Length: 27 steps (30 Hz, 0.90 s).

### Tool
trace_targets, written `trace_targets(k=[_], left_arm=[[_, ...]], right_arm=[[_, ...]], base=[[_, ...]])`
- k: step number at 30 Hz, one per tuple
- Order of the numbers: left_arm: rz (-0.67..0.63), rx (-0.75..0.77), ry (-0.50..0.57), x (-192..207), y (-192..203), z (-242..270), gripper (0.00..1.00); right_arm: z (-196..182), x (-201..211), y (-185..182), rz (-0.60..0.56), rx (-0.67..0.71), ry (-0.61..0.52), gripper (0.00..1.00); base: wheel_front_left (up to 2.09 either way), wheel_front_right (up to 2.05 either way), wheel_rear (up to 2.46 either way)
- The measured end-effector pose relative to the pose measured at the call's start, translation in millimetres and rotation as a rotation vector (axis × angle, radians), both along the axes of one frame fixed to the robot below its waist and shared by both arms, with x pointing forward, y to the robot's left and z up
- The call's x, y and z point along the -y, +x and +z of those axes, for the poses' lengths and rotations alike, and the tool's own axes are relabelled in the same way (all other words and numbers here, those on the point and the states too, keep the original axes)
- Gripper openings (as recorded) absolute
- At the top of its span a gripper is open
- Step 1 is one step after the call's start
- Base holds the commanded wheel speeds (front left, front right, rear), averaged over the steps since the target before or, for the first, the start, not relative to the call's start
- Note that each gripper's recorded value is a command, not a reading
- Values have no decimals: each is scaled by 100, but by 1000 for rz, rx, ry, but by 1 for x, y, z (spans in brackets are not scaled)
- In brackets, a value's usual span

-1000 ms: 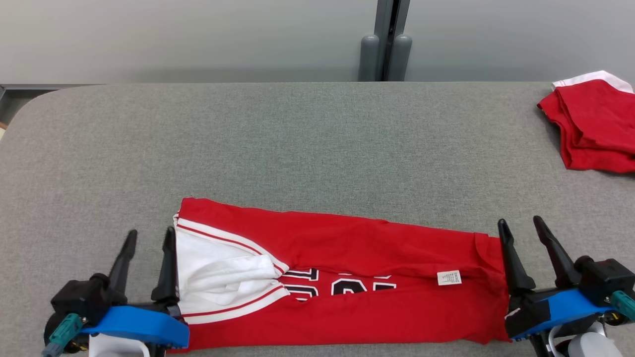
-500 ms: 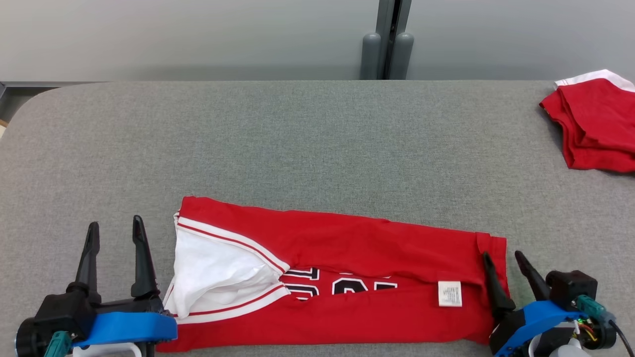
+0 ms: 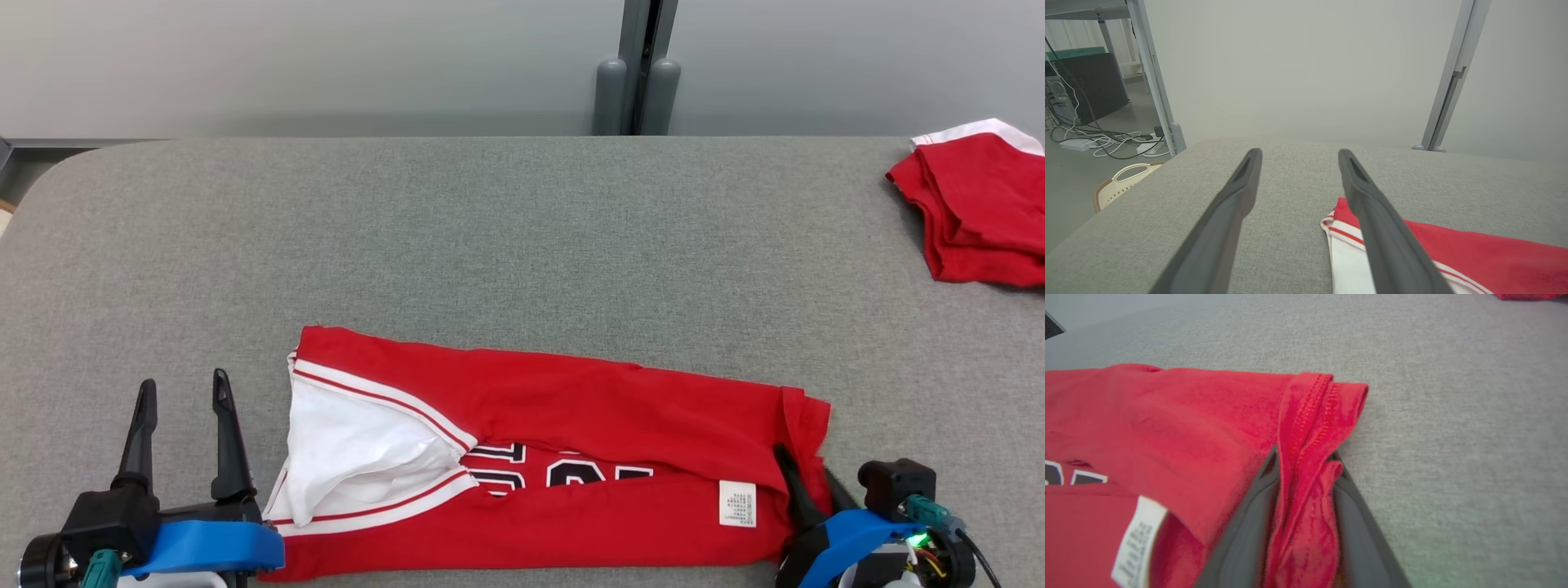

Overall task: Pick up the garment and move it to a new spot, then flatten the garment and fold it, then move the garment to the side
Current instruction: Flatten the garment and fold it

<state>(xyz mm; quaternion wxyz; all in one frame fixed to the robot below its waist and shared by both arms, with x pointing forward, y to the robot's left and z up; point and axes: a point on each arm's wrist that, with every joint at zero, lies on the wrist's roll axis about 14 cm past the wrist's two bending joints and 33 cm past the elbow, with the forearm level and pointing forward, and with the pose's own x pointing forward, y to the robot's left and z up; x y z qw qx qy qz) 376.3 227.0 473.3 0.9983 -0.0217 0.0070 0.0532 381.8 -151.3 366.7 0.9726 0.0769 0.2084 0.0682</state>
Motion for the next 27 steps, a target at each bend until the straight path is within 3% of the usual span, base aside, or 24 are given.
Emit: trace_targets(k=[6, 20, 27], left_arm=[[-14, -4, 9, 4, -1, -1, 100], [-49, -4, 11, 15, 1, -1, 100], [-56, -11, 8, 17, 3, -4, 100]], right_arm=[[6, 11, 0, -29, 23, 1, 0], [39, 133, 9, -190, 70, -197, 0], [50, 143, 12, -191, 71, -224, 0]], base=[[0, 0, 0], [0, 0, 0], [0, 0, 0]])
